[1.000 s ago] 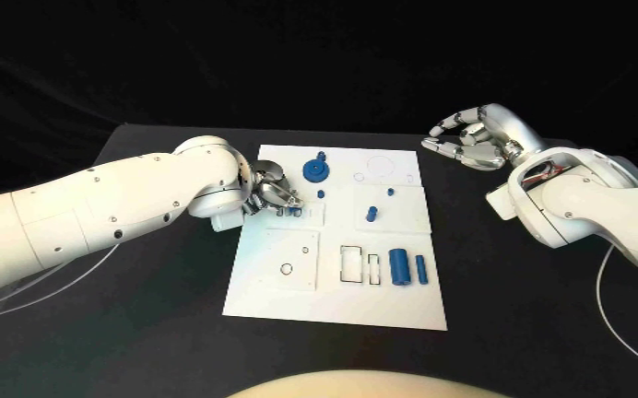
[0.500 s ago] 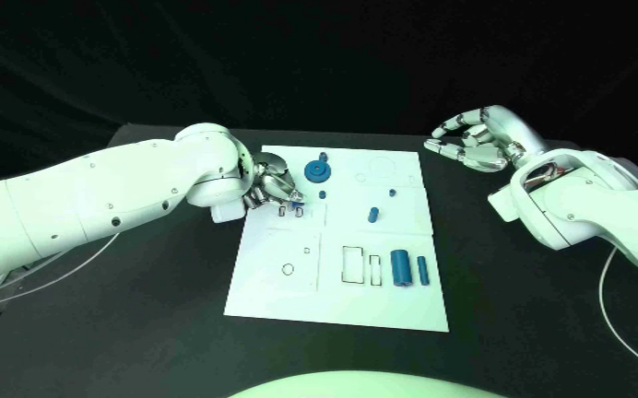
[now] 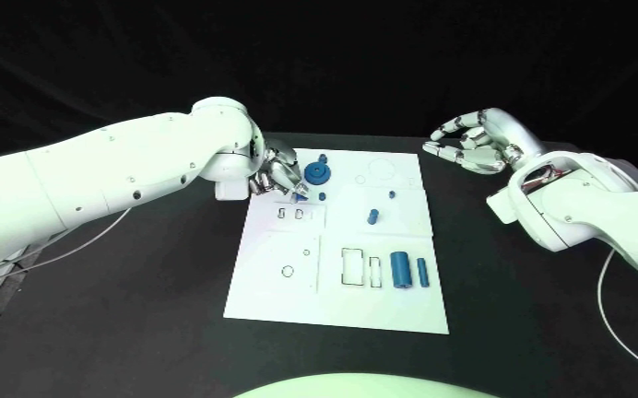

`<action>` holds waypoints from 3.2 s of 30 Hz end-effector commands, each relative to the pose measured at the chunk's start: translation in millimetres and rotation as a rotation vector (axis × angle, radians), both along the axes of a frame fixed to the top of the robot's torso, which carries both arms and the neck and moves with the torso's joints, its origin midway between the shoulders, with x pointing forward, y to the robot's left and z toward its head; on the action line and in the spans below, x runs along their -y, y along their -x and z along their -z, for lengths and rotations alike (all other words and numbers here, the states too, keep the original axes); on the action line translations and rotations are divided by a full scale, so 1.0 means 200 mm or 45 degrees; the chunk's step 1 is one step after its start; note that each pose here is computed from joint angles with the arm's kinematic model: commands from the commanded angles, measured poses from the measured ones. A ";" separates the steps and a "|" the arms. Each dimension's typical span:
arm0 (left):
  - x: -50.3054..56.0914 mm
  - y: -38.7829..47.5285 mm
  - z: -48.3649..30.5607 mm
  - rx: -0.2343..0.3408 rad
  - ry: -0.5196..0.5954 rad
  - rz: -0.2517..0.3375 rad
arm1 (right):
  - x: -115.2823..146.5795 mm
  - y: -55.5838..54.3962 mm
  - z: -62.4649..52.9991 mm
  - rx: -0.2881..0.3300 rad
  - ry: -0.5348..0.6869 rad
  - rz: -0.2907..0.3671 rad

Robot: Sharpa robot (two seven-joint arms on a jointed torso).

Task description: Assemble the parts on the task board

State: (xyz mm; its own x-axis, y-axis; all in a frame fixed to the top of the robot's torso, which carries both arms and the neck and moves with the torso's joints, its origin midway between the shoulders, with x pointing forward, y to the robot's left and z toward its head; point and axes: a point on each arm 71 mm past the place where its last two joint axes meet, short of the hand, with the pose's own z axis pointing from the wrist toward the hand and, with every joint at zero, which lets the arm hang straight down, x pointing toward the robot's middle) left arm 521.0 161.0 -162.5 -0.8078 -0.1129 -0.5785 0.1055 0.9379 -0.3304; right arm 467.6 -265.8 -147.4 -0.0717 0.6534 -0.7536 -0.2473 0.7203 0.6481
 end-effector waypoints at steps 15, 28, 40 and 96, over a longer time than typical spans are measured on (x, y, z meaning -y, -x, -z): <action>0.08 -0.050 0.014 -0.145 -0.148 0.129 | -0.02 0.00 0.01 -0.009 0.015 -0.022; 0.11 -0.066 0.052 -0.142 -0.170 0.115 | -0.02 0.00 0.01 -0.009 0.015 -0.023; 0.11 -0.069 0.077 -0.145 -0.201 0.115 | -0.03 0.00 0.01 -0.010 0.015 -0.025; 0.06 -0.033 0.160 -0.151 -0.262 0.115 | -0.02 0.00 0.02 -0.014 0.015 -0.027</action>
